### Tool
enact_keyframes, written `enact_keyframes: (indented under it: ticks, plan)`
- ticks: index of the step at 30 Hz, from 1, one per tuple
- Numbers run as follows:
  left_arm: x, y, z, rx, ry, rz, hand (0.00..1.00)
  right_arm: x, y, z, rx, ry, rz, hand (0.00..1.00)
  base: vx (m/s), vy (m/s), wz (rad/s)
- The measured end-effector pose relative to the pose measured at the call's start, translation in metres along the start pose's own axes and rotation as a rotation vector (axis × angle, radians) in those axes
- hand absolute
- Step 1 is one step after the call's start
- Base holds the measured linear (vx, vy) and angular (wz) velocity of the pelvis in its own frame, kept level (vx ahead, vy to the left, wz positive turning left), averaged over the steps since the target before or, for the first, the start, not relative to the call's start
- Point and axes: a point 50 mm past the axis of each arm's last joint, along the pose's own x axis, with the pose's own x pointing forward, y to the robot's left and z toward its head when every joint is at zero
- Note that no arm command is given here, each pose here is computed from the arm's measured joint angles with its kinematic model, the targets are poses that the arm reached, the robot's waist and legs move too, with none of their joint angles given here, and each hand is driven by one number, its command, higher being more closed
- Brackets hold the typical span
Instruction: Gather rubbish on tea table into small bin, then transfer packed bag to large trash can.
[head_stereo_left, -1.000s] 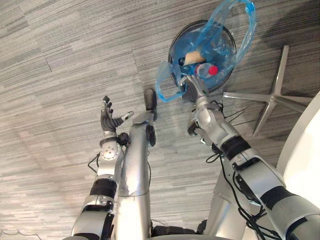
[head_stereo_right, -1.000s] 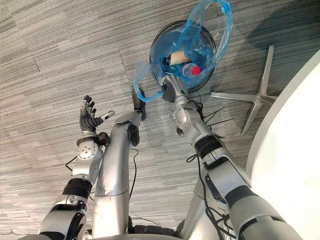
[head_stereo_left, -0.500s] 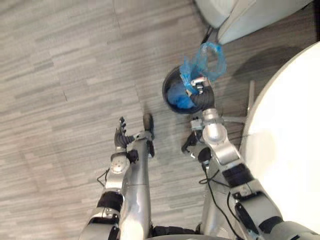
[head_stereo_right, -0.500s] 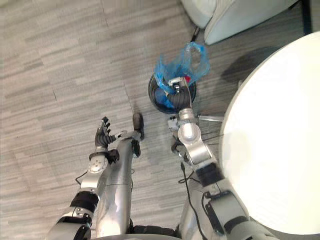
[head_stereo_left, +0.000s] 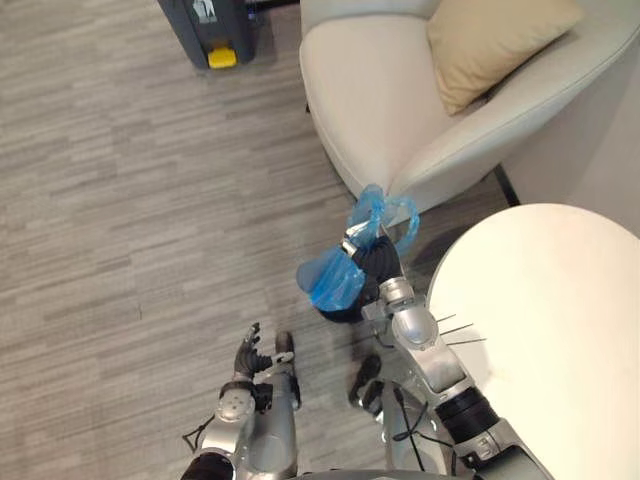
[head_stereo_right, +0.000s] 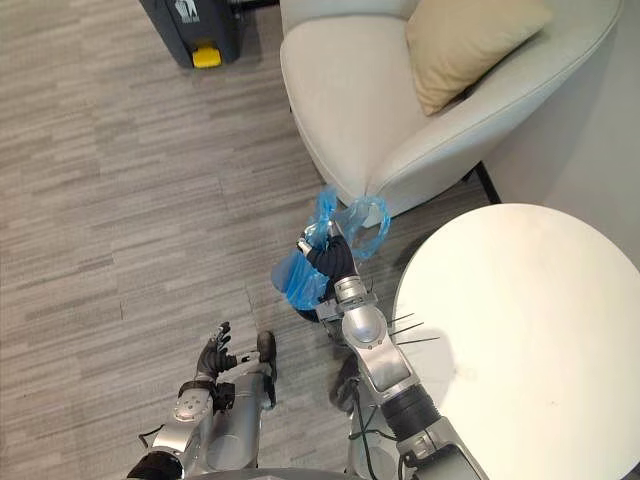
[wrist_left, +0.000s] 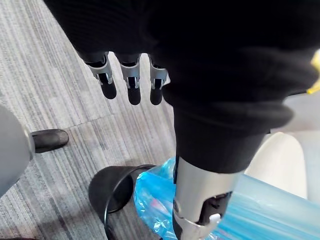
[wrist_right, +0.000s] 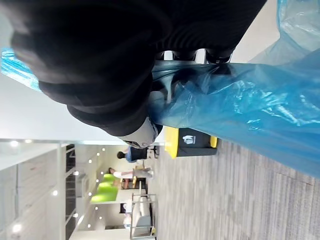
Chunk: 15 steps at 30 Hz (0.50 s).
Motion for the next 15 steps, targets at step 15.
enact_keyframes:
  ticks: [15]
  plan:
    - [-0.032, -0.031, 0.11, -0.189, -0.53, -0.085, 0.0, 0.034, -0.035, 0.038, -0.121, -0.181, -0.057, 1.0, -0.21, -0.041, 0.54]
